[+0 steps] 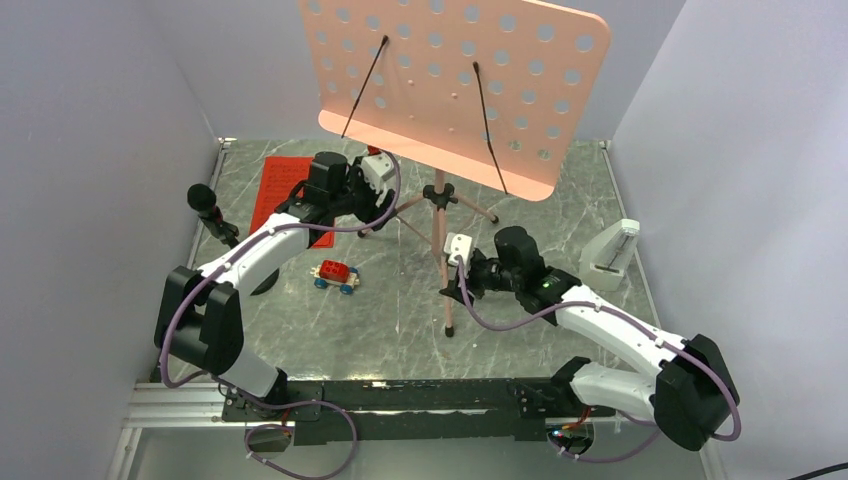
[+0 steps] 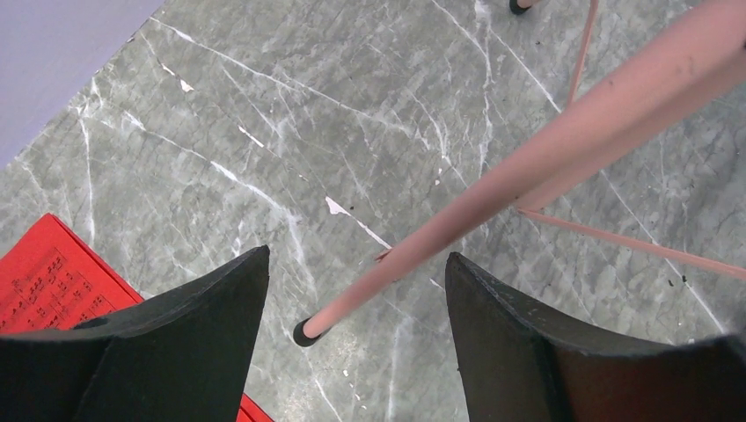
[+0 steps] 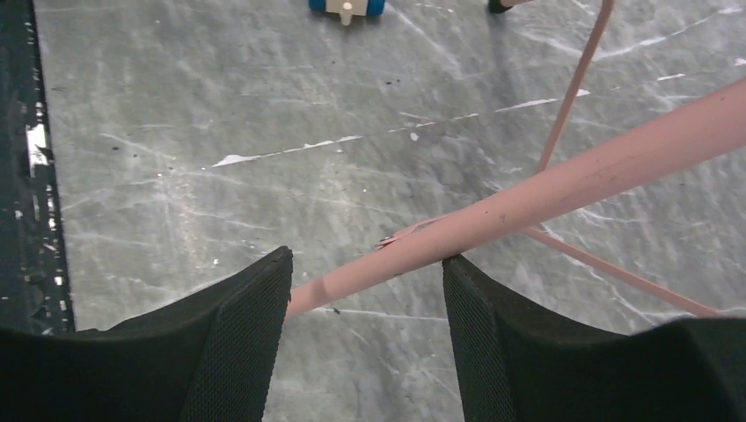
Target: Pack up the instrument practice props
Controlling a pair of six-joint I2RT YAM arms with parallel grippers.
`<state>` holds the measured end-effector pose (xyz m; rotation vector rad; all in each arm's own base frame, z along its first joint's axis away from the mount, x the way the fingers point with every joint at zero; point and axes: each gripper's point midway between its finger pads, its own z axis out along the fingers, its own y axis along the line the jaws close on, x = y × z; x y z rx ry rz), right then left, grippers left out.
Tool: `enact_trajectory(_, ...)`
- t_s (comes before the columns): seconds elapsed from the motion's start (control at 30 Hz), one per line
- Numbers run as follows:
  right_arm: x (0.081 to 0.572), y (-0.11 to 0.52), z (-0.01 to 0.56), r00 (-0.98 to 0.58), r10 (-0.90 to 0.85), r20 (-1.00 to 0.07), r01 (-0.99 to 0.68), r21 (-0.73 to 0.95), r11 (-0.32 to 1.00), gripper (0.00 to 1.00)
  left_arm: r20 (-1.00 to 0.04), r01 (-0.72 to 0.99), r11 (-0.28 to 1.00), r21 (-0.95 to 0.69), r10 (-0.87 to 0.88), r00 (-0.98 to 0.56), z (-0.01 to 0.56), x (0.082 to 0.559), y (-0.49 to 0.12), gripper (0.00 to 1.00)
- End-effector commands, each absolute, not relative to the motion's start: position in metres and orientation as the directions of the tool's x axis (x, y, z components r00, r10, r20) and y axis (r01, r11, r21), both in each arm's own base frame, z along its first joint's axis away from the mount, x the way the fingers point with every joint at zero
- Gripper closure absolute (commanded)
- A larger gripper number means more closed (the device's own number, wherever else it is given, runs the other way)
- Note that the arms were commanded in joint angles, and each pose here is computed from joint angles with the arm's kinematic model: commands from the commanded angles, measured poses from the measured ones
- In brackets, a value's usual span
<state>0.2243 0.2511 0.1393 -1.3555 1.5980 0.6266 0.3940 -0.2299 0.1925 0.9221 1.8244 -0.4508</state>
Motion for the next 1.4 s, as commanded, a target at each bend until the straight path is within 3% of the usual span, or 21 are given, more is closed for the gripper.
enact_trajectory(0.0, 0.220, 0.254, 0.148, -0.006, -0.448, -0.894, -0.955, -0.128, 0.268, 0.34, -0.911, 0.773, 0.617, 0.150, 0.391, -0.135, 0.213, 0.390, -0.231, 0.23)
enact_trajectory(0.1, 0.235, 0.224, 0.161, -0.153, -0.407, -0.901, -0.916, -0.026, 0.400, 0.33, -0.902, 0.784, 0.600, 0.156, 0.410, -0.134, 0.210, 0.382, -0.229, 0.23)
enact_trajectory(0.17, 0.235, 0.207, 0.167, -0.230, -0.368, -0.901, -0.885, 0.037, 0.464, 0.28, -0.894, 0.794, 0.587, 0.156, 0.426, -0.139, 0.207, 0.376, -0.227, 0.23)
enact_trajectory(0.33, 0.234, 0.179, 0.186, -0.332, -0.241, -0.912, -0.802, 0.138, 0.581, 0.20, -0.863, 0.822, 0.547, 0.160, 0.482, -0.152, 0.198, 0.363, -0.222, 0.23)
enact_trajectory(0.5, 0.259, 0.164, 0.204, -0.540, 0.038, -0.841, -0.646, 0.442, 0.622, 0.23, -0.835, 0.851, 0.511, 0.120, 0.516, -0.192, 0.188, 0.348, -0.219, 0.23)
enact_trajectory(0.57, 0.273, 0.159, 0.210, -0.635, 0.165, -0.755, -0.568, 0.601, 0.562, 0.26, -0.822, 0.862, 0.497, 0.102, 0.530, -0.209, 0.185, 0.342, -0.219, 0.24)
enact_trajectory(0.67, 0.288, 0.169, 0.233, -0.758, 0.249, -0.603, -0.501, 0.782, 0.370, 0.29, -0.802, 0.863, 0.498, 0.080, 0.546, -0.240, 0.183, 0.337, -0.216, 0.24)
enact_trajectory(0.8, 0.306, 0.178, 0.269, -0.813, 0.300, -0.499, -0.459, 0.866, 0.198, 0.26, -0.783, 0.866, 0.495, 0.065, 0.564, -0.264, 0.179, 0.328, -0.211, 0.24)
enact_trajectory(1.1, 0.321, 0.196, 0.278, -0.934, 0.244, -0.262, -0.264, 0.964, 0.026, 0.29, -0.732, 0.878, 0.474, 0.056, 0.618, -0.287, 0.171, 0.314, -0.209, 0.24)
enact_trajectory(1.37, 0.320, 0.229, 0.283, -0.962, 0.173, -0.211, -0.217, 0.976, -0.016, 0.34, -0.716, 0.895, 0.439, 0.075, 0.649, -0.259, 0.173, 0.304, -0.216, 0.24)
